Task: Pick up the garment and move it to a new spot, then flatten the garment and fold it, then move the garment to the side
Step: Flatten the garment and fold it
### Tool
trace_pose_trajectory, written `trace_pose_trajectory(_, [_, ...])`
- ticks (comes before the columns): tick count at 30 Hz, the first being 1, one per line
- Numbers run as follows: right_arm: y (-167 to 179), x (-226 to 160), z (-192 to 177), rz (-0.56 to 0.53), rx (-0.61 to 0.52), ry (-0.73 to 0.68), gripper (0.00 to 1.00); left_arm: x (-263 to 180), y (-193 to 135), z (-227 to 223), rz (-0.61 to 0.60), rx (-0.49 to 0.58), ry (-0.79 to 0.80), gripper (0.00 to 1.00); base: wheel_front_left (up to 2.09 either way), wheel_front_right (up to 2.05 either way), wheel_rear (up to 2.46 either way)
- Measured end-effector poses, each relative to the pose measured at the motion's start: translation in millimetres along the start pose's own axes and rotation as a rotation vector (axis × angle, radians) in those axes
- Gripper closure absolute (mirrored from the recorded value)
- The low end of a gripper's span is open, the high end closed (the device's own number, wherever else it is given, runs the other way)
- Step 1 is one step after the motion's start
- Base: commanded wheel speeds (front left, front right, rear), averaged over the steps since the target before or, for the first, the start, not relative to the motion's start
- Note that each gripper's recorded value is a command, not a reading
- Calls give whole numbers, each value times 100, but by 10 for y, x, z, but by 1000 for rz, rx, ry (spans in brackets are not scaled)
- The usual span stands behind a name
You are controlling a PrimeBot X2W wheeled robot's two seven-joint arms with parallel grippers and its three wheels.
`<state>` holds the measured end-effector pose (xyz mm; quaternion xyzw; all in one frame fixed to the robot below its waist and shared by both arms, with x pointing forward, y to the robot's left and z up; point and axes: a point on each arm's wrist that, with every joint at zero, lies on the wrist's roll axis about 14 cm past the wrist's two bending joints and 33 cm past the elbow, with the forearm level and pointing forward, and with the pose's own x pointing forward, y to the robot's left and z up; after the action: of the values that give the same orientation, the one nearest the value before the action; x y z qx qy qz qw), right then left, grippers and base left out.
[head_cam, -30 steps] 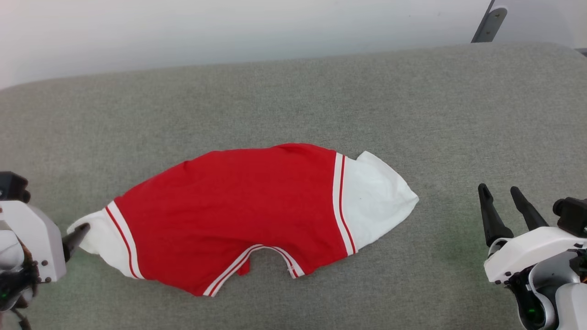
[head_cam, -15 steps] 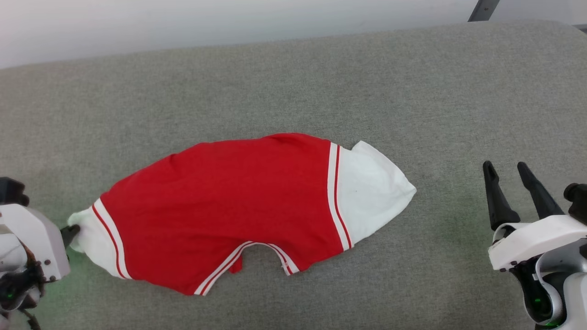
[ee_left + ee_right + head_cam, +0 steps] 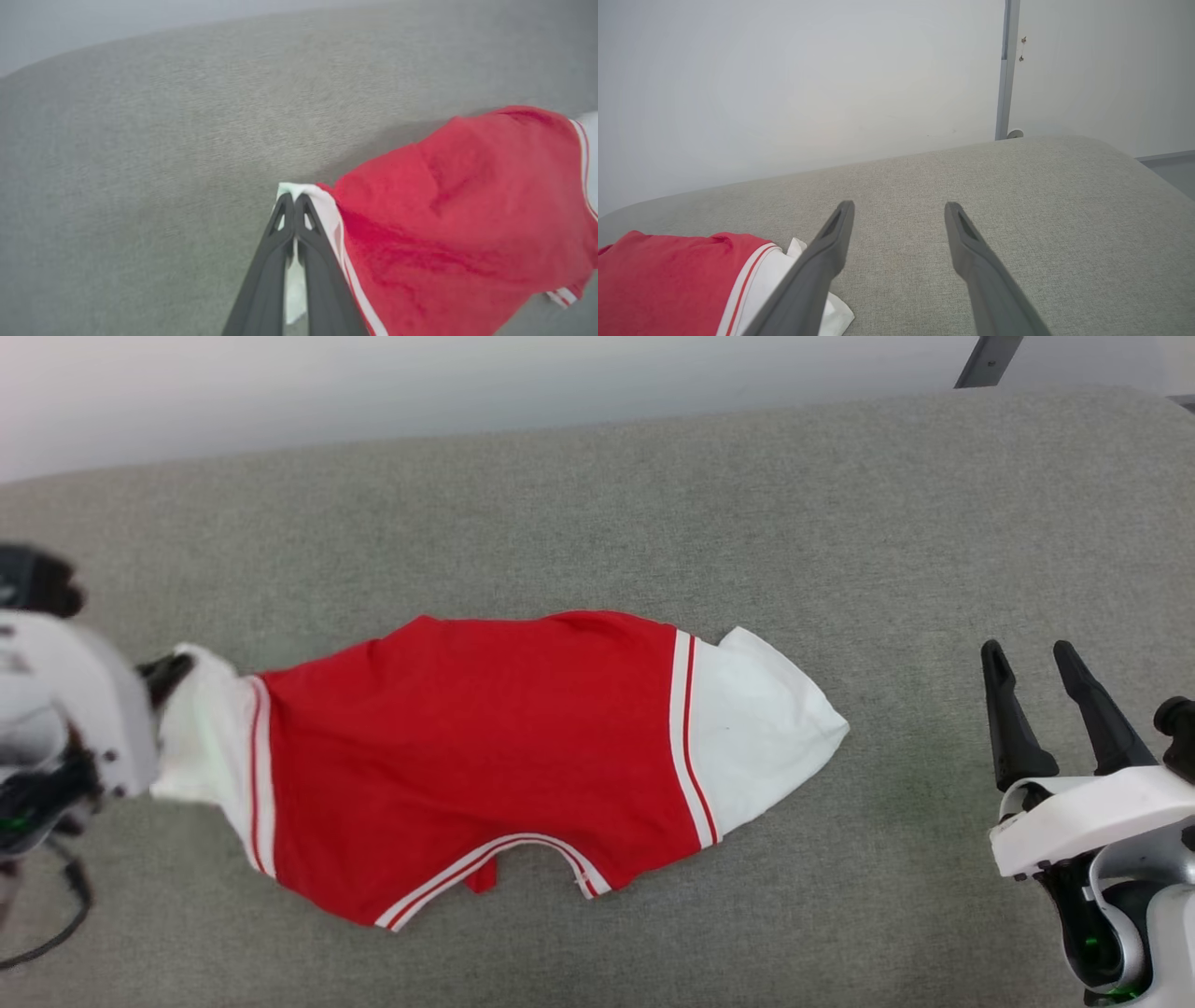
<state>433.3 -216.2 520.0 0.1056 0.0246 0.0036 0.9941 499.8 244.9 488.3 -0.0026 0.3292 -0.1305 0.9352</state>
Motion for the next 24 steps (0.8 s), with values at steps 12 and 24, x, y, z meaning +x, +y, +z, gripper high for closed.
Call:
trace_pose_trajectory(12, [-27,-18,-17,-17,18,-9,0,120,-1370,-174,-350,197,113,100,0,0,0])
trace_pose_trajectory(24, [-41,-9,-24,-25,32,-19,0,71,-1395,-227,-361,222,111,0,0,0,0])
